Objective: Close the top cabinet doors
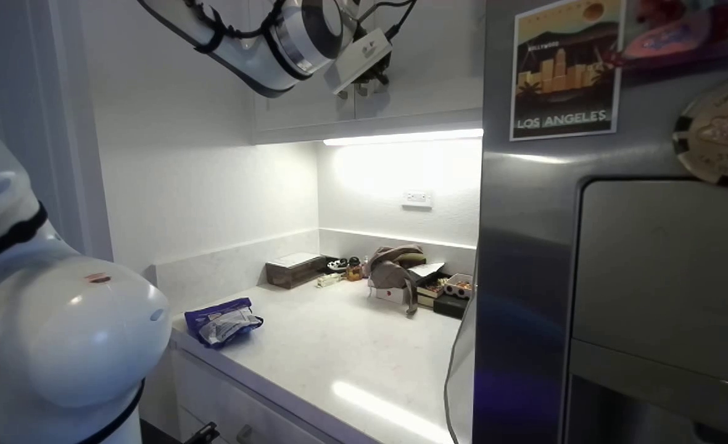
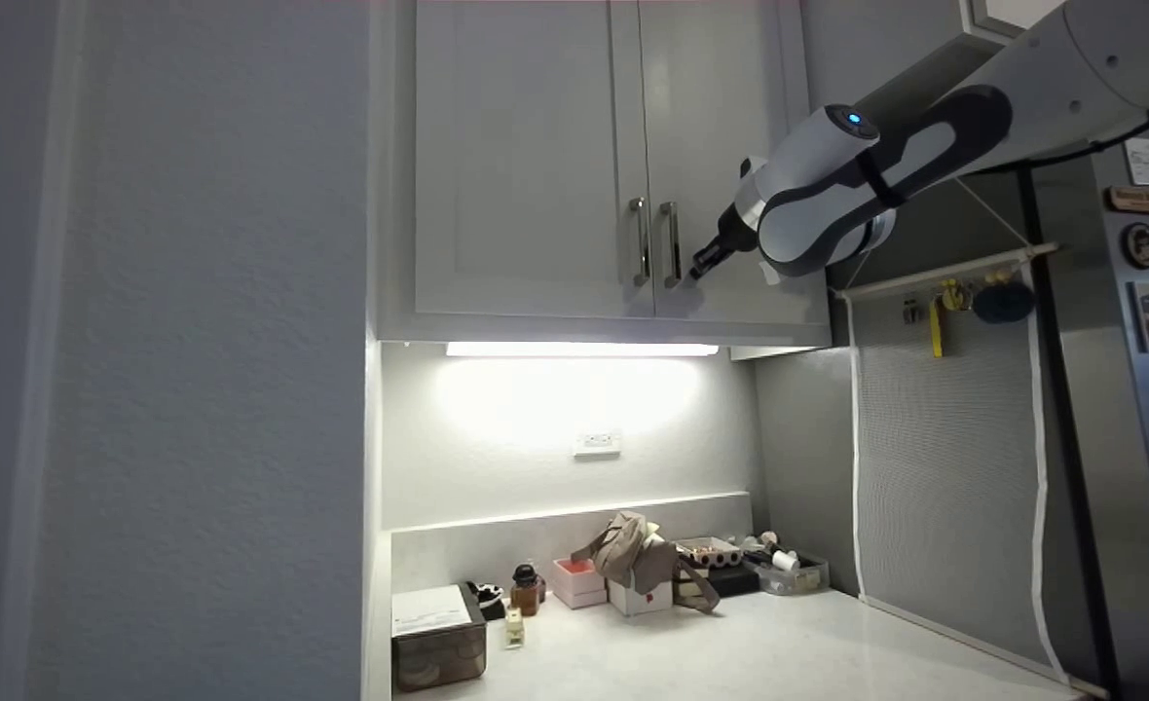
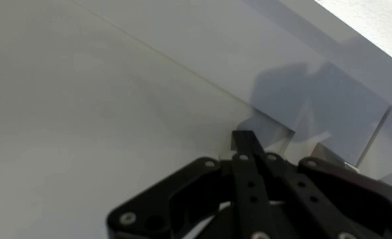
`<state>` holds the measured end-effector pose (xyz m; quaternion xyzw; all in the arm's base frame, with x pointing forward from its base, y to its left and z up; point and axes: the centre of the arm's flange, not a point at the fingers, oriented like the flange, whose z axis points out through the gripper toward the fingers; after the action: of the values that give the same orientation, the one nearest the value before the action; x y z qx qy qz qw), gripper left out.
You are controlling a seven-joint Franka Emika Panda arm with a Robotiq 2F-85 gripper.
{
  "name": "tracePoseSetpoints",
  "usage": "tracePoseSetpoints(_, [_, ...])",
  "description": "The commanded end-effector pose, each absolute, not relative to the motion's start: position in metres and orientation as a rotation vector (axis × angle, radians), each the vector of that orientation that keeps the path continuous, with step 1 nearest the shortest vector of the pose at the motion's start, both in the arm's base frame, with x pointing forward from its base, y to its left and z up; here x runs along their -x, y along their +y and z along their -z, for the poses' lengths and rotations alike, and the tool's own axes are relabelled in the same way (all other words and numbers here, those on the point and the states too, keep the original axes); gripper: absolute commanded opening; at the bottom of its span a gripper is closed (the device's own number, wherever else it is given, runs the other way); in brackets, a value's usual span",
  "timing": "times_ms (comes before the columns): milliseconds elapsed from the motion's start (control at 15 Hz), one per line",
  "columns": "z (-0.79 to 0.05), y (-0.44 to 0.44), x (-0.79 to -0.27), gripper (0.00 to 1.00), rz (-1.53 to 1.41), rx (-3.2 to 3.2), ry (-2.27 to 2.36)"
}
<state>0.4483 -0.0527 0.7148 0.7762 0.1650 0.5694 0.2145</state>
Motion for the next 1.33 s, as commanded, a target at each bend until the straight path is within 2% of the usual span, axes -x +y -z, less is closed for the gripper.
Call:
tracePoseSetpoints(0, [-0.761,-0.050,-0.437,0.00,-1.503,-2.294,0.557])
tracePoseSetpoints(400, [-0.766,-0.037,-0.398,0.00,-1.510,-2.283,0.576])
tracePoseSetpoints(467, [-0.769,-0.036,-0.398,0.26,-1.502,-2.282,0.576])
tracePoseSetpoints(533, [-0.768,-0.035,-0.397,0.27,-1.496,-2.281,0.576])
tracePoseSetpoints(667, [-0.764,-0.034,-0.394,0.40,-1.499,-2.287,0.576])
tracePoseSetpoints(1000, [-0.763,-0.027,-0.388,0.79,-1.436,-2.382,0.625])
tracePoseSetpoints(1267, [-0.785,-0.014,-0.341,0.99,-1.267,-2.589,0.767])
